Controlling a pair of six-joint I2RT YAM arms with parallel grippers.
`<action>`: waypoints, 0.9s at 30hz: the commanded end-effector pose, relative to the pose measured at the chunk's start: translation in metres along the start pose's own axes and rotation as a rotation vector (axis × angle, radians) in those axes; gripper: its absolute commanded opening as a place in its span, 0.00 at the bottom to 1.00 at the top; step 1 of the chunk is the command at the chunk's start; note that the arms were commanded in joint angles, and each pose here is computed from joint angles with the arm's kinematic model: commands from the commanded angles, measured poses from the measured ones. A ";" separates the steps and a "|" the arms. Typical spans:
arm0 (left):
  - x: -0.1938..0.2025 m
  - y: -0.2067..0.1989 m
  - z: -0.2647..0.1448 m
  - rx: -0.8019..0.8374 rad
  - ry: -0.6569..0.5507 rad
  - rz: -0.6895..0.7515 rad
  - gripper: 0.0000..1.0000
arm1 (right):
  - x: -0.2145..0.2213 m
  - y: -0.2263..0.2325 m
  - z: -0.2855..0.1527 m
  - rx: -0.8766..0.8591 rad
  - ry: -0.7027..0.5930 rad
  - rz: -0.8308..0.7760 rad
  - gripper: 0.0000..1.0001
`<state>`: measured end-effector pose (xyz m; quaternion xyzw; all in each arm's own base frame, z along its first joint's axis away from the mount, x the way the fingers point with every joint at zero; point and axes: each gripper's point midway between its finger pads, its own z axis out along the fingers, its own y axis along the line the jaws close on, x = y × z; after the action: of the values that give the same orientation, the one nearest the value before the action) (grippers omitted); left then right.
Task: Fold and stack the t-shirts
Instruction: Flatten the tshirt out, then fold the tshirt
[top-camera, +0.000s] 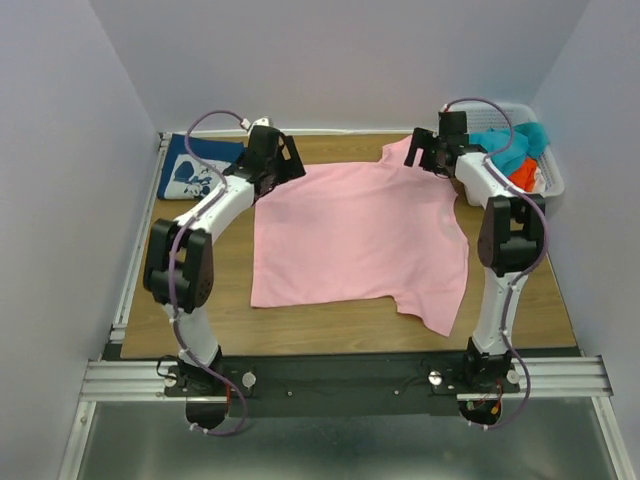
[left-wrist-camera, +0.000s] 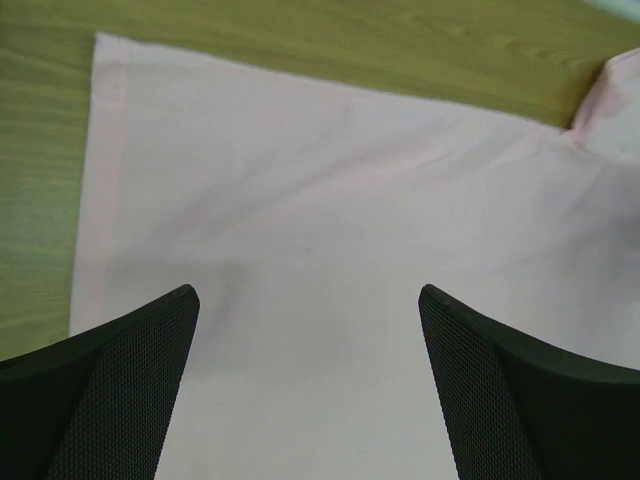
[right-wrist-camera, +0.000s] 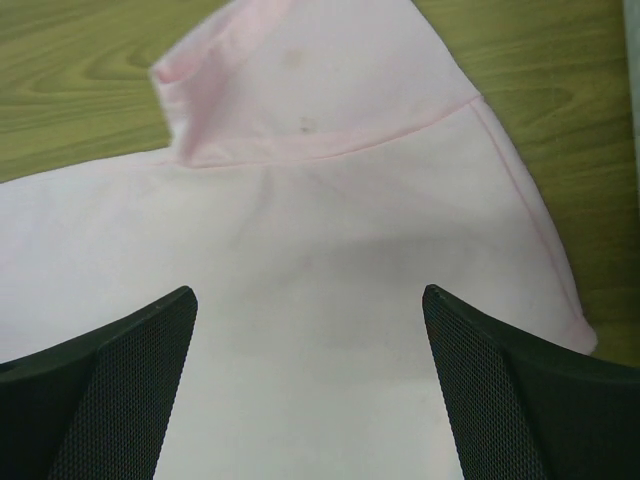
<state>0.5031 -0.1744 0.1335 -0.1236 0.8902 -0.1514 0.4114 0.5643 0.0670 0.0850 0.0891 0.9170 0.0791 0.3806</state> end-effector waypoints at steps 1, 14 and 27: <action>-0.007 -0.001 -0.058 -0.019 -0.085 -0.028 0.98 | -0.020 0.034 -0.056 -0.116 -0.060 -0.067 1.00; 0.205 0.090 -0.176 -0.213 0.179 -0.240 0.98 | 0.045 0.048 -0.138 -0.152 -0.104 0.010 1.00; 0.253 0.109 -0.190 -0.277 0.276 -0.330 0.99 | 0.061 0.035 -0.157 -0.128 -0.121 0.019 1.00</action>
<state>0.1904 -0.1309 0.0375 -0.2813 0.9197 -0.1213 0.2457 0.4121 0.1078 0.1558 0.0655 0.8917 0.1404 0.4254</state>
